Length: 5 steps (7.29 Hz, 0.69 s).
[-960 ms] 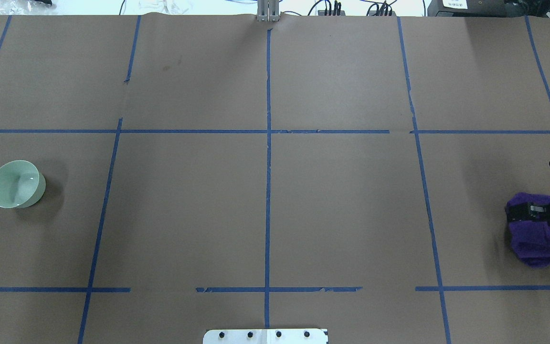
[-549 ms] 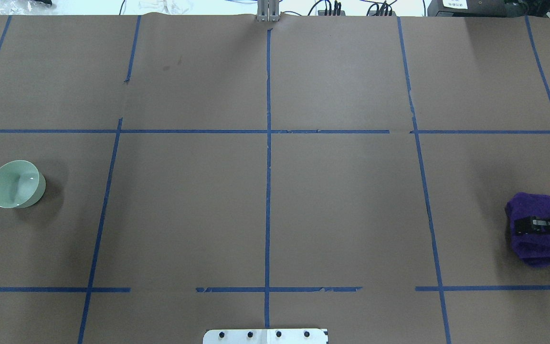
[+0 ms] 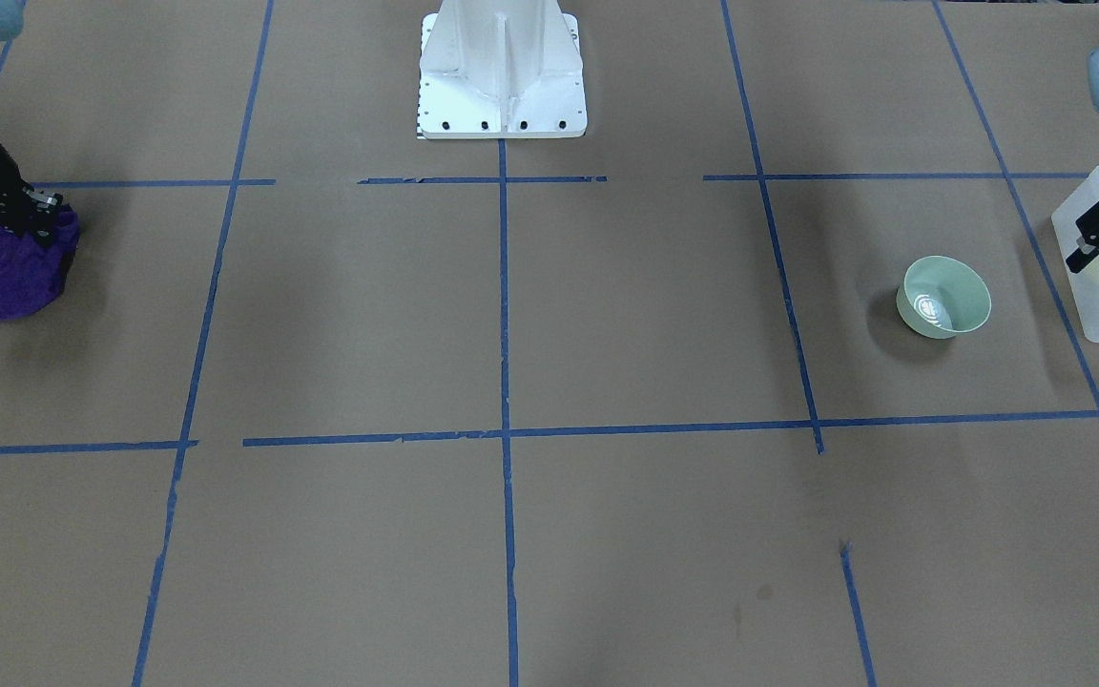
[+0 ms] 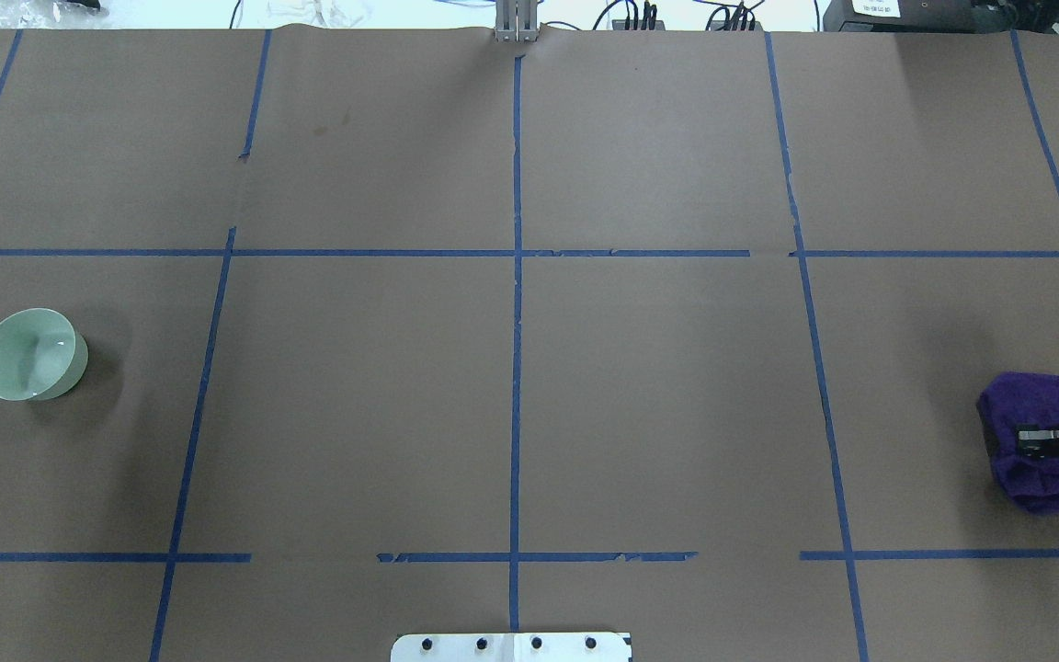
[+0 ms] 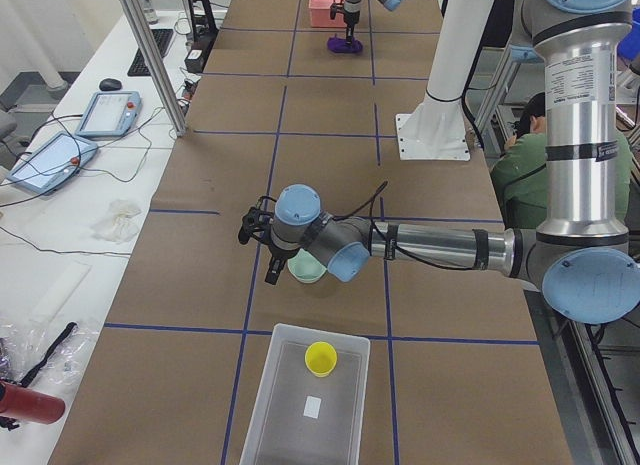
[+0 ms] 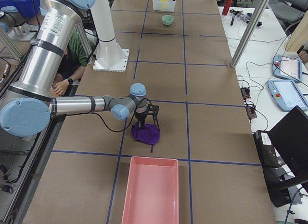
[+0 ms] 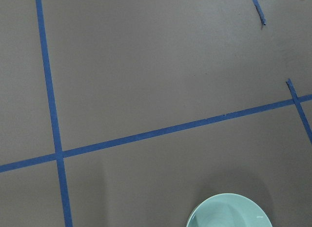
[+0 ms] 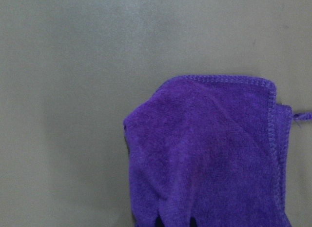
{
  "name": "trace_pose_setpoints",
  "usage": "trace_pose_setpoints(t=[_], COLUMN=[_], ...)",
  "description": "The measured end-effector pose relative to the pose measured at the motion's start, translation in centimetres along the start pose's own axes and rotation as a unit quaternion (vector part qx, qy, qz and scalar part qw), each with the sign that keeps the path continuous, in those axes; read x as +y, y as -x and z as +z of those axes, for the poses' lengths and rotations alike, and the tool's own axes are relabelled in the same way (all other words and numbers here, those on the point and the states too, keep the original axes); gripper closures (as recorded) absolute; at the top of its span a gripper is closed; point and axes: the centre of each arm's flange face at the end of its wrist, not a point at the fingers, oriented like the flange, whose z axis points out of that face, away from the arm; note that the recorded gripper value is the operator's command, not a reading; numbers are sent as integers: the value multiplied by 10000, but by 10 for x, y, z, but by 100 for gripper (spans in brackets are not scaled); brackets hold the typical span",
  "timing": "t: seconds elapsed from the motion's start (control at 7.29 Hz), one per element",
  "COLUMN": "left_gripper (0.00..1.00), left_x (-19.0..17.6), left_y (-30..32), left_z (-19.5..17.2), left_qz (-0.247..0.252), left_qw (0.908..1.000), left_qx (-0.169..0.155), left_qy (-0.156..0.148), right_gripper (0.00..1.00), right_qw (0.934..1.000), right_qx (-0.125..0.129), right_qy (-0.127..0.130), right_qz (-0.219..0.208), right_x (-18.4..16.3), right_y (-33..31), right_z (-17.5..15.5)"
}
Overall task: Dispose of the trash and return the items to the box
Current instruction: 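Pinch the purple cloth with the right gripper while the left approaches the bowl, then lift the cloth with the right gripper while the left grasps the green bowl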
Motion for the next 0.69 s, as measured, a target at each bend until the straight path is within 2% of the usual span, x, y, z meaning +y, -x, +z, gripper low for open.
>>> trace_pose_setpoints(t=[0.41, 0.69], left_gripper=[2, 2], left_x=[7, 27], left_y=[-9, -26], left_z=[27, 72], left_qz=[-164, -403], left_qw=[9998, 9991], left_qx=[-75, -94], left_qy=[126, 21], right_gripper=[100, 100], right_qw=[9987, 9963], right_qx=[-320, -661], right_qy=[-357, -438], right_qz=[177, 334], right_x=[-19, -32], right_y=[6, 2], right_z=[-43, -77])
